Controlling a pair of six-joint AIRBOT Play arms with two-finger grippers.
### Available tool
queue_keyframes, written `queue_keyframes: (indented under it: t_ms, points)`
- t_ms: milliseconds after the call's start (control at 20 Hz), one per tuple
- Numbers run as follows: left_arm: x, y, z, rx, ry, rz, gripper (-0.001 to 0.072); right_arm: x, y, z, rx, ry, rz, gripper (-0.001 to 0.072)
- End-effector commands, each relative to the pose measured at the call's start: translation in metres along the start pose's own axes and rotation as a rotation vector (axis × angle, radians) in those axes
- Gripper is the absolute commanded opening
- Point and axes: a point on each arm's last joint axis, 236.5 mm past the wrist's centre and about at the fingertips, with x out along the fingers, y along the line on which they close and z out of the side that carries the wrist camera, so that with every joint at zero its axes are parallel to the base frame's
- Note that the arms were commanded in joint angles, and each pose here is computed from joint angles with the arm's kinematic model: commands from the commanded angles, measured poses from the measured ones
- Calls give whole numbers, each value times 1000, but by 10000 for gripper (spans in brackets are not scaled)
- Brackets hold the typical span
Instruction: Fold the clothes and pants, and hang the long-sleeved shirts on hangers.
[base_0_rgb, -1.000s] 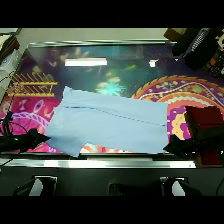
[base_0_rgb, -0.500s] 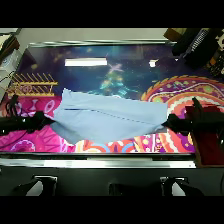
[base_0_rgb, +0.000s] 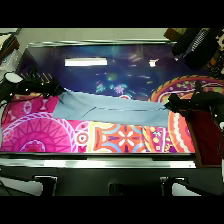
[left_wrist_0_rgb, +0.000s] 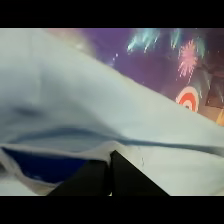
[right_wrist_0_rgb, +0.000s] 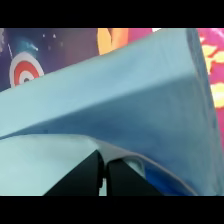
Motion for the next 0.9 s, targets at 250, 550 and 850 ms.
queue_keyframes:
  t_ms: [250, 550, 850]
  points:
    - [77, 32, 34, -54, 67, 3, 15, 29, -22, 24, 22, -49, -34, 41]
    - [90, 47, 29, -78, 92, 13, 282, 41, -32, 22, 43, -27, -49, 129]
    - [9, 4, 63, 97, -7, 50, 555, -30, -34, 30, 58, 59, -35, 555]
